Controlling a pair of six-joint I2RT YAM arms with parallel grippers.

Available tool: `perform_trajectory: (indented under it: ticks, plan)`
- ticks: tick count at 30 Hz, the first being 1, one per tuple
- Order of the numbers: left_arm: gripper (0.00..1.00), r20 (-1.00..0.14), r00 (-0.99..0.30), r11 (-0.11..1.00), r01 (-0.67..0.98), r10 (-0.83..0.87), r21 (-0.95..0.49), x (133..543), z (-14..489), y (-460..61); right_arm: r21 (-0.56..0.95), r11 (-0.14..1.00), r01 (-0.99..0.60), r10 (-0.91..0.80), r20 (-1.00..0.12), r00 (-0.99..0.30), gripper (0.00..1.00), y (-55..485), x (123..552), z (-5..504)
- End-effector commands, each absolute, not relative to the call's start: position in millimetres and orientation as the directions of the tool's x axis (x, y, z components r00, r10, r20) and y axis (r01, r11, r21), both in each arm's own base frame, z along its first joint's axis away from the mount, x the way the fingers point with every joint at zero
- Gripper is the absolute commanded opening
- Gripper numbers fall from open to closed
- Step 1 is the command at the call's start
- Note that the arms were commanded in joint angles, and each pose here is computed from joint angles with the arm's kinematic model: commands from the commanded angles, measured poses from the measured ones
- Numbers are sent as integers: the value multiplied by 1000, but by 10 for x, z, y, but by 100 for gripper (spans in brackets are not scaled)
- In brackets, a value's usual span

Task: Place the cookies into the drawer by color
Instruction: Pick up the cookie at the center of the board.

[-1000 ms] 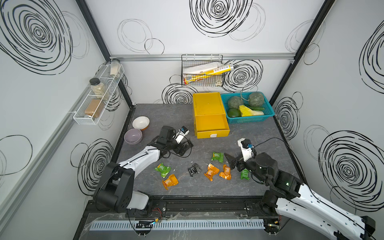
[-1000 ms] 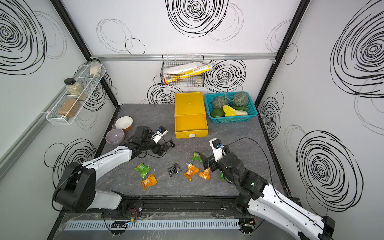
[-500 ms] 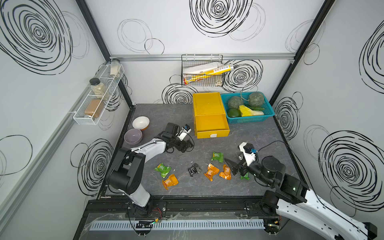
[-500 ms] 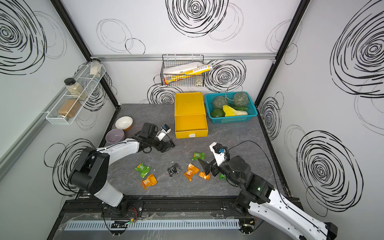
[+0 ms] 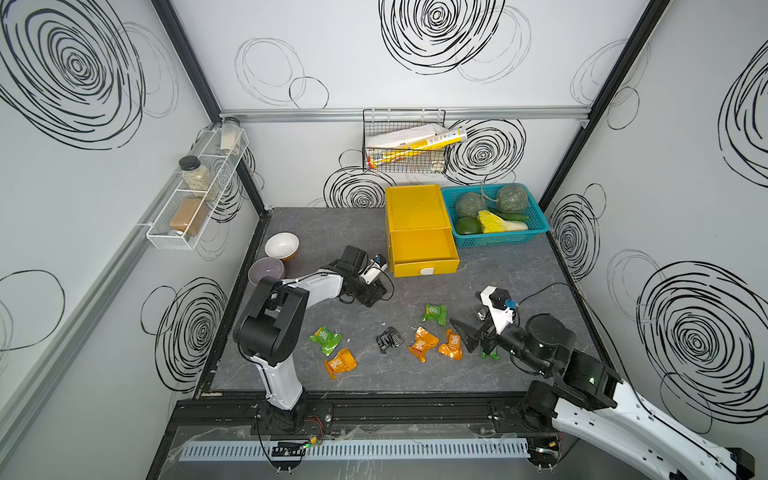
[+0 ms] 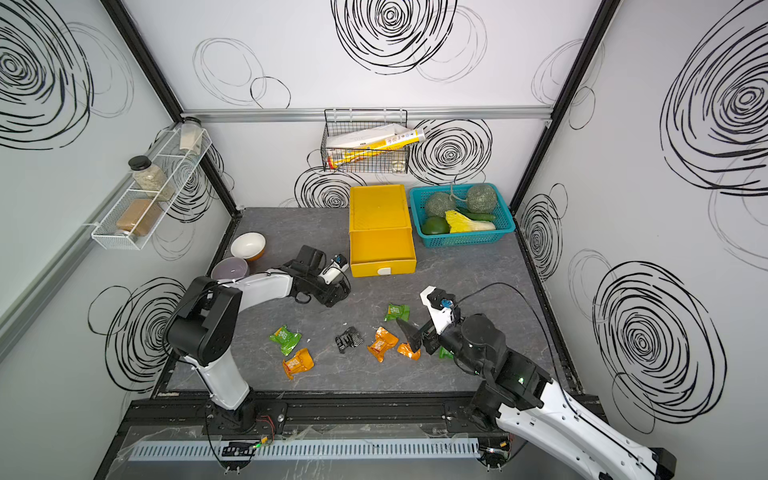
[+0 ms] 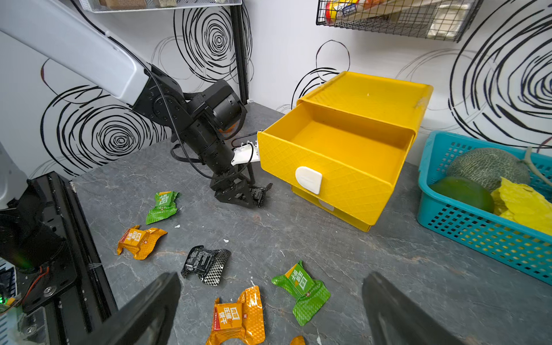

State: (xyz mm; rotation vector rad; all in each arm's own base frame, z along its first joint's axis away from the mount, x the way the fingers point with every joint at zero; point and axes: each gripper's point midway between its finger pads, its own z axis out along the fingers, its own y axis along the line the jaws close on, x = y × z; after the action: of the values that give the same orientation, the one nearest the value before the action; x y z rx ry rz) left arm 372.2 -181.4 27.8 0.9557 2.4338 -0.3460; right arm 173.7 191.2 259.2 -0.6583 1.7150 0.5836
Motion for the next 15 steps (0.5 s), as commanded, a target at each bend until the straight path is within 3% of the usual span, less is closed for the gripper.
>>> perform_trajectory:
  ticks: [1, 6, 15]
  plan:
    - [76, -525, -628, 717, 696, 575, -47, 3752, 242, -1828, 41, 706, -707, -114, -979, -170, 100, 1937, 1718, 2636]
    - [64, -482, -647, 715, 696, 590, -60, 3719, 93, -1812, 40, 718, -695, -112, -979, -172, 100, 1918, 1739, 2632]
    - [43, -510, -636, 725, 688, 579, -34, 3714, 194, -1781, 39, 730, -683, -111, -979, -174, 100, 1896, 1758, 2628]
